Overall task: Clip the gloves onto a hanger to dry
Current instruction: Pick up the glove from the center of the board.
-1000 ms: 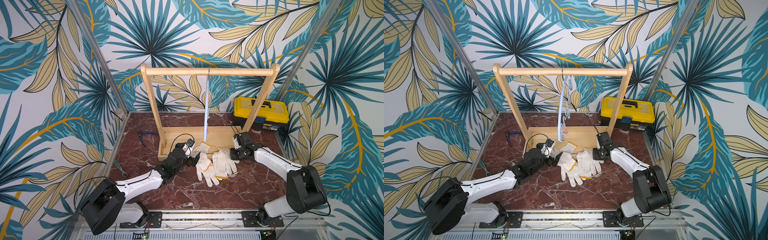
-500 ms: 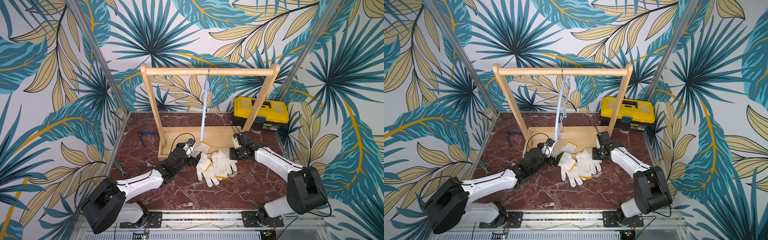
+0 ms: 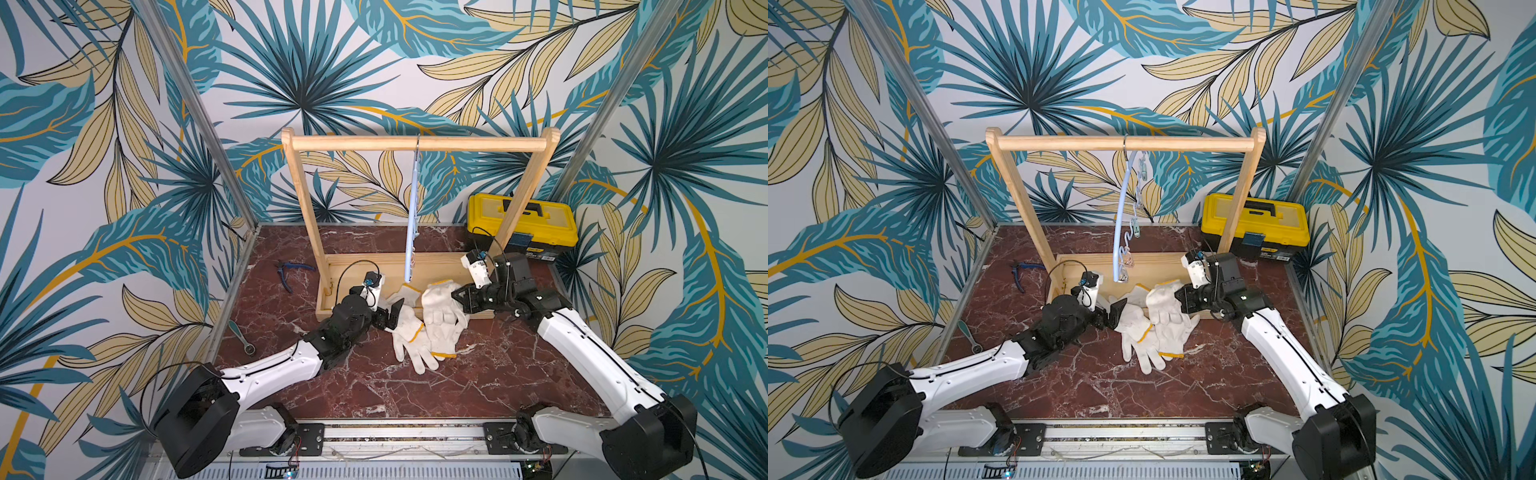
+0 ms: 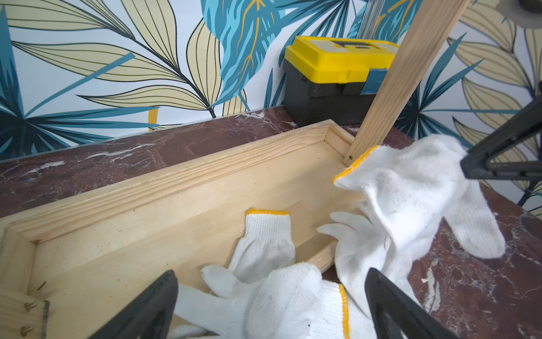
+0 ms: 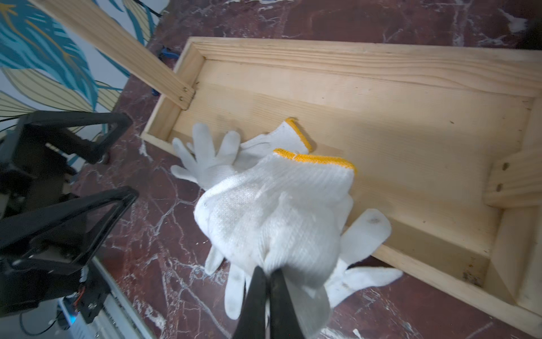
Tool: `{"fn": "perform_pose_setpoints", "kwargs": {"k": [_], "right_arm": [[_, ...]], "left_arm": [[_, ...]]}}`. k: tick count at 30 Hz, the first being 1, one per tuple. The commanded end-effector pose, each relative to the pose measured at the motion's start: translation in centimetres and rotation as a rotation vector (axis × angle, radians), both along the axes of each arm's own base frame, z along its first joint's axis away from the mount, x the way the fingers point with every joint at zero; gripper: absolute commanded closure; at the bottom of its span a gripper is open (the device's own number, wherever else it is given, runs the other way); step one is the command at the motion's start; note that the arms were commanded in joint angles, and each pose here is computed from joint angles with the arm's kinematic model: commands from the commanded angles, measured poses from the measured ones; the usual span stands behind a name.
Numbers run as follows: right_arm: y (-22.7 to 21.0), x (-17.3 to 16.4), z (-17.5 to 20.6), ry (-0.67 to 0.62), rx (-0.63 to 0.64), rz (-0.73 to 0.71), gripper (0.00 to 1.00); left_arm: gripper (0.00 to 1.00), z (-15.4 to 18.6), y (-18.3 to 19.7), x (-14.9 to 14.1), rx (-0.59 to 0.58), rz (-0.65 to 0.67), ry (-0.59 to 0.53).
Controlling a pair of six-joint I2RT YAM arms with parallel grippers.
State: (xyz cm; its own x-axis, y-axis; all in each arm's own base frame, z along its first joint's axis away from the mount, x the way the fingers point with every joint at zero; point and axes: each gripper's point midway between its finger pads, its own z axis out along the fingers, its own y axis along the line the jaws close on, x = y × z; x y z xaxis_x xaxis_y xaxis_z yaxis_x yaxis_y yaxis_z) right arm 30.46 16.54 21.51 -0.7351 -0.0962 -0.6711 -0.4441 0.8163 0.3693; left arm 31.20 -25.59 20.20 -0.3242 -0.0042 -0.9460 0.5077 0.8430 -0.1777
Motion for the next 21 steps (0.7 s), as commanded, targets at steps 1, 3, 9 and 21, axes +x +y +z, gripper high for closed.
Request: {"fn": "perform_pose_setpoints", "kwargs": {"k": [1, 3, 9, 21], "right_arm": [[2.4, -2.7, 1.3, 0.01, 0.093, 0.16, 1.0], [3.1, -3.6, 1.7, -0.001, 0.111, 0.2, 1.0], [4.2, -5.0, 2.5, -0.055, 0.137, 0.278, 1.0], [7.4, -4.3, 2.9, -0.143, 0.133, 0.356, 1.0]], "left_arm": [[0.0, 2.9, -0.8, -0.7, -0.145, -0.044, 0.052], [0.0, 3.3, -1.2, -1.5, -0.204, -0.093, 0.1], [0.0, 4.1, -0.6, -3.0, -0.341, -0.159, 0.219], [0.01, 3.4, -0.2, -5.3, -0.538, -0.161, 0.447]]}}
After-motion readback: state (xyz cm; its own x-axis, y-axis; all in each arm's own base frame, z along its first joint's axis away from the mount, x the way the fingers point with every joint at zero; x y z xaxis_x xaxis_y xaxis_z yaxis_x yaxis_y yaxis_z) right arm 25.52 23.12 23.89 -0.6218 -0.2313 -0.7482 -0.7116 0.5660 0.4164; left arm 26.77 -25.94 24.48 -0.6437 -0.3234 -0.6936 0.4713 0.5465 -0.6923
